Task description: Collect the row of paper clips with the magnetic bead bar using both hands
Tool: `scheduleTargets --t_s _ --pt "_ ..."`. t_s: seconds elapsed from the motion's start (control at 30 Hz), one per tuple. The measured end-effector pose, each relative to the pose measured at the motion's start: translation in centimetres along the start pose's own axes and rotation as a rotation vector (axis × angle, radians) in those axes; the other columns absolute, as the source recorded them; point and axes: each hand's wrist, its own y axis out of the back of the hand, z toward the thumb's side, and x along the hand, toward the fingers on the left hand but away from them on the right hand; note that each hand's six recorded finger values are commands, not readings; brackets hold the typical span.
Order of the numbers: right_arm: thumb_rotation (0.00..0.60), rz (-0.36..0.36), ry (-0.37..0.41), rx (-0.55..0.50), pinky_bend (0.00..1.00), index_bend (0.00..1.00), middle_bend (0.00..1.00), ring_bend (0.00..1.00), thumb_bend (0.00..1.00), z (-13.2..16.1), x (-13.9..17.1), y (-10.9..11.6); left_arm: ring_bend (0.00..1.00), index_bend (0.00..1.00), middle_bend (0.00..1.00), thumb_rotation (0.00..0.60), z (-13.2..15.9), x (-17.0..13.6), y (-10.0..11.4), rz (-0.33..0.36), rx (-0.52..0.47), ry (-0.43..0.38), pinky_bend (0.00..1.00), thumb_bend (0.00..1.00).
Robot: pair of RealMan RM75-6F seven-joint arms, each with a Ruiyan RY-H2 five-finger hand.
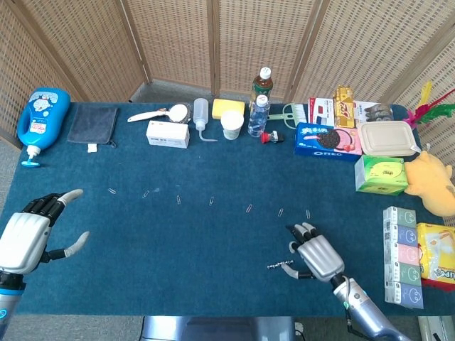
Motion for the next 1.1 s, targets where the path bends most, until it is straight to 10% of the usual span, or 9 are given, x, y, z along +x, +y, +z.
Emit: scheduleTargets --t_s 0.4,0.87,1.1 --pt "0.059 -0.199 -0.115 -0.156 0.21 0.00 0.05 0.14 0.38 -3.8 0.2 6.9 0.24 0.17 0.26 0.297 -1.3 -1.9 -1.1 -0.016 -0.012 0.047 0.27 0.50" --pt "0.378 -0.215 -0.246 -0.094 0.32 0.00 0.04 0.07 0.35 -6.5 4.4 7.0 0.25 0.18 0.26 0.302 -2.1 -2.6 -1.8 0.011 -0.020 0.057 0.27 0.50" --pt "0.423 -0.131 -0.223 0.002 0.51 0.00 0.16 0.30 0.35 -5.7 5.3 5.8 0.25 0.18 0.26 0.304 -1.8 -1.9 -0.7 0.041 -0.005 0.034 0.27 0.50"
